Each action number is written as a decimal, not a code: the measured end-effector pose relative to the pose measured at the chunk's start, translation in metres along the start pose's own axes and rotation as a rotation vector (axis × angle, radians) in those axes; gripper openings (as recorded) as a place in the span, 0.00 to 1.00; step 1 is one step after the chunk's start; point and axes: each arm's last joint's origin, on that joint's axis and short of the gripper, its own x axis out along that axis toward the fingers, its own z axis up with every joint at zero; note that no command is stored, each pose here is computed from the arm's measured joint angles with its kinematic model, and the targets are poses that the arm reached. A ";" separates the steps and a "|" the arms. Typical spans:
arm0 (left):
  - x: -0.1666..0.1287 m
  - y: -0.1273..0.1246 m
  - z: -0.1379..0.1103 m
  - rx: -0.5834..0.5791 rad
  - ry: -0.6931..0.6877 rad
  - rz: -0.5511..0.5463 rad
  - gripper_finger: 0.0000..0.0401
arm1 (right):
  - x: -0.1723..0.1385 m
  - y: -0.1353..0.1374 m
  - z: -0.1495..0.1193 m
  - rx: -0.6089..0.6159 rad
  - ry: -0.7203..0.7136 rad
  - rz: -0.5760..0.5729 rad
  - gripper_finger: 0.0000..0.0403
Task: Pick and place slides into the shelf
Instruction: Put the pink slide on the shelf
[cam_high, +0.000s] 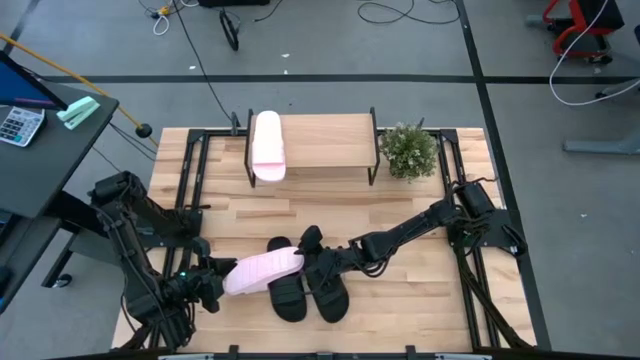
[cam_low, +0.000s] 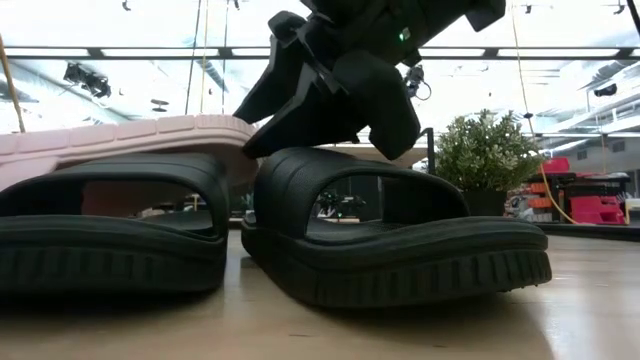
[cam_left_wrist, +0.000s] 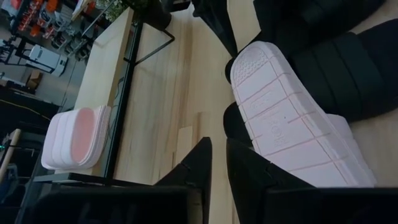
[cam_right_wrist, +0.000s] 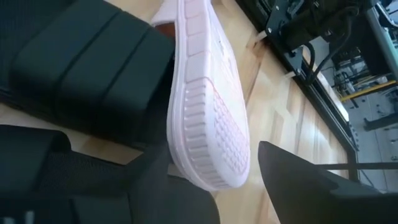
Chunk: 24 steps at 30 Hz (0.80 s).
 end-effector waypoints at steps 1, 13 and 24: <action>0.000 0.000 0.000 0.000 0.000 0.000 0.14 | 0.001 0.001 -0.001 0.002 0.002 0.001 0.63; 0.000 0.000 0.000 -0.001 0.000 -0.001 0.11 | 0.010 0.000 -0.007 0.047 0.003 0.013 0.62; 0.000 0.000 0.000 -0.001 0.000 0.000 0.13 | 0.011 -0.002 -0.008 0.056 -0.006 0.025 0.52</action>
